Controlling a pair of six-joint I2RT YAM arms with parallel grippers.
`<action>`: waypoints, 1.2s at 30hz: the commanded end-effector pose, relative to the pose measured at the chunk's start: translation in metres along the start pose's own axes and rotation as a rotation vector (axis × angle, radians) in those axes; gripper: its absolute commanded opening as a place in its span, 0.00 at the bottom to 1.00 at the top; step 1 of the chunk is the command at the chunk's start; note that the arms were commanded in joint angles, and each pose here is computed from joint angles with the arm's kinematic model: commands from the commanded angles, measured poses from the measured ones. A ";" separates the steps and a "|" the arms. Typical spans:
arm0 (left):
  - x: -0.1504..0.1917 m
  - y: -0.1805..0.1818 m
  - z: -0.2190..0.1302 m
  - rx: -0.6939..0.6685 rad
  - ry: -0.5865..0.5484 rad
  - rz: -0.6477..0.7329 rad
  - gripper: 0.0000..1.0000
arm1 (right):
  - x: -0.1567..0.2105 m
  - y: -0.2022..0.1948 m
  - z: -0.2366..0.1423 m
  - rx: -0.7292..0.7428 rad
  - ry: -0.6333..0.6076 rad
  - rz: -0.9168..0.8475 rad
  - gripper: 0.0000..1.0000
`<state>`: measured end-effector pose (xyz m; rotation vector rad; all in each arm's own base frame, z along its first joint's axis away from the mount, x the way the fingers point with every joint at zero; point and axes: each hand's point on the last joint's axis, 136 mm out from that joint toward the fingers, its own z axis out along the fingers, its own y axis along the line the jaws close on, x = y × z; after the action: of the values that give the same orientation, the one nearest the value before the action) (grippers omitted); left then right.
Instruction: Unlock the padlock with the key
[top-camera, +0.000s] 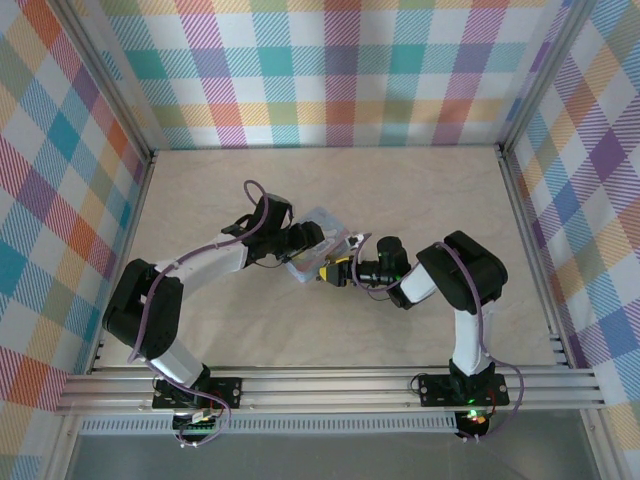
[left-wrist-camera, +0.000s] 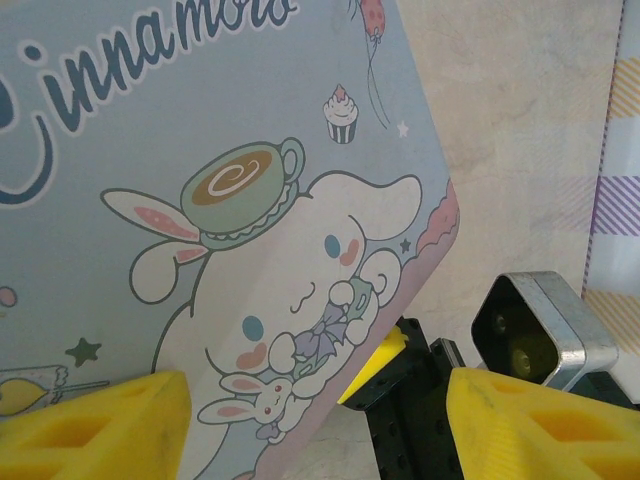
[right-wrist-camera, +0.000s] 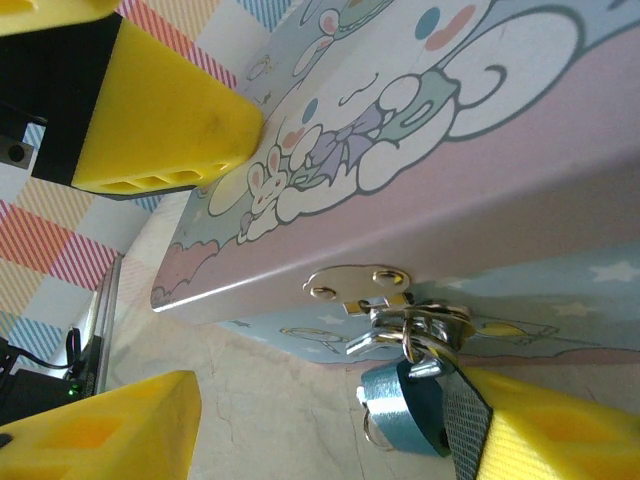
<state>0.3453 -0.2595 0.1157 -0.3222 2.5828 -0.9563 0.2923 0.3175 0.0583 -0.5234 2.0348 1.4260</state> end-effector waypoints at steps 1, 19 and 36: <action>0.007 0.021 0.013 -0.078 0.026 0.003 0.69 | -0.005 0.015 0.005 -0.078 -0.013 -0.037 0.65; 0.008 0.022 0.014 -0.078 0.028 -0.001 0.69 | -0.014 0.020 0.001 -0.107 -0.088 -0.038 0.56; 0.009 0.025 0.015 -0.079 0.028 -0.006 0.68 | -0.018 0.031 -0.003 -0.133 -0.097 -0.068 0.46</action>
<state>0.3477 -0.2589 0.1155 -0.3230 2.5781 -0.9439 0.2942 0.3155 0.0555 -0.4426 2.0127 1.4677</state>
